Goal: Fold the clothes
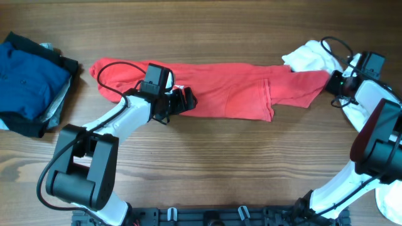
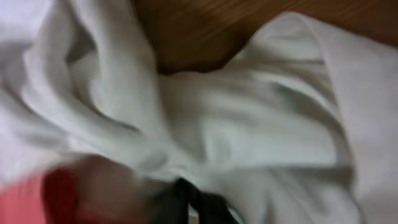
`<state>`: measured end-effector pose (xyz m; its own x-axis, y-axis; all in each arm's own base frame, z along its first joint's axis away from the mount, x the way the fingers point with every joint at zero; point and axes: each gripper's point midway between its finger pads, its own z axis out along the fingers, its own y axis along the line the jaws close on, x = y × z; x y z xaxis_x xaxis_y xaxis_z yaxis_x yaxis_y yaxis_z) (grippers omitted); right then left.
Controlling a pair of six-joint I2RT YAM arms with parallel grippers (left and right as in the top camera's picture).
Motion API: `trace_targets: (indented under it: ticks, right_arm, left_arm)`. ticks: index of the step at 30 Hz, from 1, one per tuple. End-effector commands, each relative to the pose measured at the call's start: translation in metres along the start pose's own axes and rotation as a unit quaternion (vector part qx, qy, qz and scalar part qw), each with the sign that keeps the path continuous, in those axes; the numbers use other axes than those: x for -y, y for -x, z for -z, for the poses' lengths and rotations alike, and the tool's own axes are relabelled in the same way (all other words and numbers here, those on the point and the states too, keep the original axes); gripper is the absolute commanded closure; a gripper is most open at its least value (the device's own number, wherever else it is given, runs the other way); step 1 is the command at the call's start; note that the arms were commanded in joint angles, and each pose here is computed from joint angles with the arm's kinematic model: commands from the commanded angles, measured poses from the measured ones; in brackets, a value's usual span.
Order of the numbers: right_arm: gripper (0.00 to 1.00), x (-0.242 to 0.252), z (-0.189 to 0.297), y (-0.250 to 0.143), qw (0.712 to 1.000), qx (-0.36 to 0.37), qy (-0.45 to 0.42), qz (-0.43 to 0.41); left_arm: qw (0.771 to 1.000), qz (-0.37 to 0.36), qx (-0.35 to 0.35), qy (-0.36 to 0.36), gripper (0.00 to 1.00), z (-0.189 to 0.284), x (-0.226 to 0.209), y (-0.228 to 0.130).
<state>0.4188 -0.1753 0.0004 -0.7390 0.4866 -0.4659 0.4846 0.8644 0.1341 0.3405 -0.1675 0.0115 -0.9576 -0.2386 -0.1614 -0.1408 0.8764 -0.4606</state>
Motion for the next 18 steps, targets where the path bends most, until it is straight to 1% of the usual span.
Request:
trace_targets:
  ticks: [1,2,3,4,5,6,8,10,11,12,13,15,17,18]
  right_arm:
    - [0.88,0.069,-0.007,0.004,0.985,0.015,-0.106,-0.134]
    - [0.87,0.085,-0.004,0.008,0.978,0.025,-0.113,-0.174]
    - [0.83,0.108,0.0,0.01,0.964,0.034,-0.122,-0.233]
    - [0.78,0.125,0.003,0.008,0.953,0.039,-0.127,-0.273]
    - [0.78,0.139,0.006,0.007,0.945,0.041,-0.127,-0.299]
    - [0.78,0.152,0.009,0.005,0.937,0.043,-0.125,-0.323]
    - [0.78,0.167,0.012,0.002,0.93,0.042,-0.115,-0.346]
    - [0.76,0.172,0.013,-0.002,0.927,0.036,-0.113,-0.356]
    - [0.74,0.164,0.012,0.0,0.931,0.031,-0.089,-0.352]
    - [0.72,0.144,0.014,0.009,0.941,0.029,-0.03,-0.335]
    - [0.67,0.126,0.019,0.021,0.948,0.037,0.024,-0.316]
    - [0.59,0.088,0.047,0.055,0.951,0.074,0.137,-0.267]
    - [0.58,0.05,0.087,0.084,0.951,0.124,0.221,-0.175]
    - [0.59,0.034,0.1,0.088,0.955,0.137,0.231,-0.123]
  left_arm:
    - [0.988,0.054,-0.069,0.126,0.0,-0.024,-0.079,-0.051]
    - [0.988,0.054,-0.069,0.126,0.0,-0.024,-0.079,-0.051]
    - [0.988,0.054,-0.07,0.126,0.0,-0.024,-0.079,-0.051]
    - [0.988,0.054,-0.071,0.126,0.0,-0.024,-0.079,-0.052]
    - [0.988,0.054,-0.072,0.127,0.0,-0.023,-0.08,-0.052]
    - [0.988,0.055,-0.072,0.128,0.0,-0.023,-0.08,-0.053]
    - [0.988,0.055,-0.072,0.127,0.0,-0.023,-0.08,-0.053]
    - [0.988,0.054,-0.072,0.127,0.0,-0.023,-0.08,-0.052]
    - [0.988,0.055,-0.072,0.127,0.0,-0.023,-0.08,-0.053]
    - [0.988,0.055,-0.072,0.128,0.0,-0.023,-0.08,-0.053]
    - [0.988,0.054,-0.072,0.127,0.0,-0.023,-0.08,-0.053]
    - [0.988,0.054,-0.072,0.127,0.0,-0.023,-0.08,-0.053]
    - [0.988,0.054,-0.071,0.126,0.0,-0.024,-0.079,-0.052]
    - [0.988,0.053,-0.069,0.125,0.0,-0.024,-0.079,-0.051]
